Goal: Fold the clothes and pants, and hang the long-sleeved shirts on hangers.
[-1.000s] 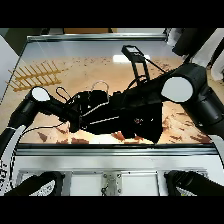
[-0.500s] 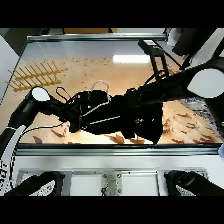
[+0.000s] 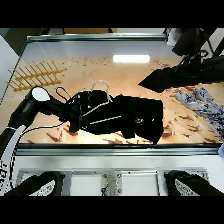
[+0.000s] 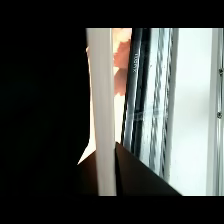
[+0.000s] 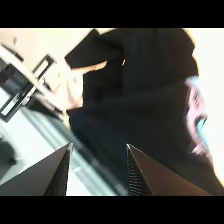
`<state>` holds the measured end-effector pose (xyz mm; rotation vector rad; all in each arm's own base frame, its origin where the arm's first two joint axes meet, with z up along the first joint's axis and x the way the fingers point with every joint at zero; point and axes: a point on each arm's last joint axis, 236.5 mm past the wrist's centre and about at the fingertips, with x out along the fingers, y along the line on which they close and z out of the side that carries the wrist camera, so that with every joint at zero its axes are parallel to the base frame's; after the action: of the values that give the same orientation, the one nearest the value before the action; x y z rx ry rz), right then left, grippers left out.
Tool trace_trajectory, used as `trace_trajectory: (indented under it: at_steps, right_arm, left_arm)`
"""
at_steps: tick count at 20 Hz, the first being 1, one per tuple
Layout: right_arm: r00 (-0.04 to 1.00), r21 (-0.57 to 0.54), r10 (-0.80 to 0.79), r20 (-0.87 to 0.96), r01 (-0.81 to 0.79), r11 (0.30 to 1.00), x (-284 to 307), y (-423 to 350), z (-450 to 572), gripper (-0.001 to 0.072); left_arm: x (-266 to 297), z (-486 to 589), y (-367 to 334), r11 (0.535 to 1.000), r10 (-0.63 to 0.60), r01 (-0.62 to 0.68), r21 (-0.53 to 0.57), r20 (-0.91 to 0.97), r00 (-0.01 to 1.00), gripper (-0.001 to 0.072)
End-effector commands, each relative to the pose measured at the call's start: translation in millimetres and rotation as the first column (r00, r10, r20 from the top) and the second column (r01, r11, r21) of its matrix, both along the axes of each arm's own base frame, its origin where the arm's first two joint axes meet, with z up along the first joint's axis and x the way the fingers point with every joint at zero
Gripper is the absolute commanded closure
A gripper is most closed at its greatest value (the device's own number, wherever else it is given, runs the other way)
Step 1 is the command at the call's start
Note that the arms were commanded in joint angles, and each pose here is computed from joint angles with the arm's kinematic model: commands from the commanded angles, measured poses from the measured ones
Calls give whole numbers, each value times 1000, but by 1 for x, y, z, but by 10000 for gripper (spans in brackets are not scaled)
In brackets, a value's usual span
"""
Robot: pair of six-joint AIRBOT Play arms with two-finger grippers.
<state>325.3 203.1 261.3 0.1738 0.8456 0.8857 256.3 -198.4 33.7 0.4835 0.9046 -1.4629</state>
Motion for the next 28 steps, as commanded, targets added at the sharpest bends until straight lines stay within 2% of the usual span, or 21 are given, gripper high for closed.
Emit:
trace_trajectory:
  at_steps: [1, 2, 4, 5, 6, 7, 9, 11, 13, 15, 19, 22, 28]
  right_arm:
    - [976, -28, 115, 185, -112, 993, 10, -18, 5, 328]
    - [966, -18, 169, 198, -168, 986, 5, -22, 0, 328]
    - [935, 106, 266, 235, -297, 949, -9, -31, -3, 328]
    - [918, 190, 269, 292, -332, 924, -10, -39, 4, 328]
    - [897, 229, 251, 363, -347, 909, -5, -55, 4, 328]
    - [889, 197, 244, 387, -339, 920, -1, -72, -12, 328]
    - [928, 144, 224, 297, -276, 950, 3, -104, -56, 328]
    - [897, 139, 262, 355, -328, 934, -4, -114, -74, 328]
    - [882, 167, 262, 393, -349, 922, -4, -115, -90, 327]
    - [901, 222, 266, 342, -353, 909, -4, -111, -108, 309]
    - [879, 307, 363, 309, -453, 837, -11, -89, -127, 309]
    - [842, 322, 437, 316, -529, 786, -15, -65, -140, 309]
    - [809, 358, 511, 292, -588, 726, -23, -32, -150, 309]
  left_arm:
    - [0, 0, 0, 1000, -1, 1, 1, 0, 1000, 690]
    - [0, 0, 0, 1000, -1, 1, 0, 0, 1000, 690]
    - [0, 0, 0, 1000, -1, 1, 1, 0, 1000, 690]
    - [0, 0, 0, 1000, -1, 1, 1, 0, 1000, 690]
    - [0, 0, 0, 1000, -1, 1, 1, 0, 1000, 690]
    - [0, 0, 0, 1000, -1, 1, 1, 0, 1000, 690]
    - [0, 0, 0, 1000, -1, 1, 1, 1, 1000, 689]
    - [0, 0, 0, 1000, -1, 1, 1, 0, 1000, 689]
    - [0, 0, 0, 1000, -1, 1, 1, 1, 1000, 690]
    - [0, 0, 0, 1000, -1, 1, 1, 0, 1000, 690]
    - [0, 0, 0, 1000, -1, 1, 1, 1, 1000, 690]
    - [0, 0, 0, 1000, -2, 2, 1, 0, 1000, 690]
    - [0, 0, 0, 1000, -1, 1, 1, 1, 1000, 689]
